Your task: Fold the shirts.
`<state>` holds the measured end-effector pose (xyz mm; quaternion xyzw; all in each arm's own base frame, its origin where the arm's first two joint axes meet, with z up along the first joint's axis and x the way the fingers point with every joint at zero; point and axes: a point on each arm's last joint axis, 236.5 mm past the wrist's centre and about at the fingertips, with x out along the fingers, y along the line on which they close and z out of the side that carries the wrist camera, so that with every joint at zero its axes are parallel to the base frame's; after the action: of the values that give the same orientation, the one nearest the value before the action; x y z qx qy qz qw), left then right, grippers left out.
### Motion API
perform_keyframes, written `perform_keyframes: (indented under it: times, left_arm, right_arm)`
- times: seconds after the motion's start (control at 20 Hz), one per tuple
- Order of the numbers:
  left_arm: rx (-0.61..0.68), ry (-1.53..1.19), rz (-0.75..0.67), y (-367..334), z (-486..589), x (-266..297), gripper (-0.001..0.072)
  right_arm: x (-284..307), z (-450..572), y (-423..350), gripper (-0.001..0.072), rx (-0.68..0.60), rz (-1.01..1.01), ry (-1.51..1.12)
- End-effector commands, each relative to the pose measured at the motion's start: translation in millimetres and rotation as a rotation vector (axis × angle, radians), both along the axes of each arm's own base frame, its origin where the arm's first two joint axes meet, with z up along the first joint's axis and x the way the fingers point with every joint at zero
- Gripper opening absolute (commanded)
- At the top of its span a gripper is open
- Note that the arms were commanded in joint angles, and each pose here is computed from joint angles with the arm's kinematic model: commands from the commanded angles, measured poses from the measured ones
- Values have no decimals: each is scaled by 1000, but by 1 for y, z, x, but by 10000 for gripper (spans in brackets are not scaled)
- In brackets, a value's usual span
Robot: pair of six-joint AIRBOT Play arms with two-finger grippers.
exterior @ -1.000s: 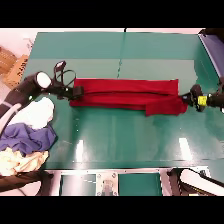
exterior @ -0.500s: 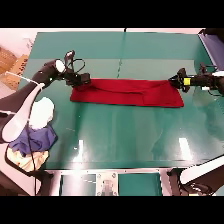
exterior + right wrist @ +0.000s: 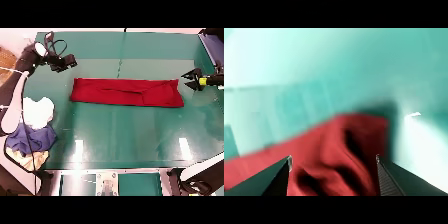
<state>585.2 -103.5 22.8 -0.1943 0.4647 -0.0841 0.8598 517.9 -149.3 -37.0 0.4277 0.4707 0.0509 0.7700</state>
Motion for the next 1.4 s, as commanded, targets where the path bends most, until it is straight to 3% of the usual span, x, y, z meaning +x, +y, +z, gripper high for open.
perform_keyframes:
  times: [0.0,0.15,0.2,0.25,0.3,0.45,0.65,0.7,0.75,0.85,0.9,1.1,1.35]
  left_arm:
    - [-10,85,-8,12,1,-15,616]
    - [-24,150,-46,3,-5,-31,615]
    - [-26,166,-52,2,-6,-35,563]
    - [-22,180,-65,1,-8,-39,236]
    - [-7,182,-97,1,-9,-42,31]
    - [-3,211,-121,0,-12,-50,26]
    - [-24,234,-134,-6,-11,-56,26]
    - [-48,232,-138,-11,-9,-56,26]
    - [-73,229,-146,-16,-6,-56,26]
    - [-98,211,-194,-33,-3,-58,25]
    - [-93,211,-213,-43,-4,-60,25]
    - [-83,167,-304,-111,-18,-61,25]
    - [-171,42,-399,-259,-52,-73,25]
  right_arm:
    - [-32,-11,-14,601,0,105,28]
    - [-44,-36,7,601,67,191,84]
    - [-49,-47,19,601,96,234,106]
    - [-53,-56,30,601,125,273,124]
    - [-58,-64,42,601,160,316,135]
    - [-58,-69,68,601,223,395,110]
    - [-48,-62,76,600,210,414,83]
    - [-44,-61,77,562,202,411,80]
    - [-40,-59,79,347,194,407,76]
    - [-32,-51,80,121,176,410,61]
    - [-27,-44,81,42,167,414,54]
    - [-20,1,96,15,152,496,37]
    - [-28,81,136,15,49,608,-27]
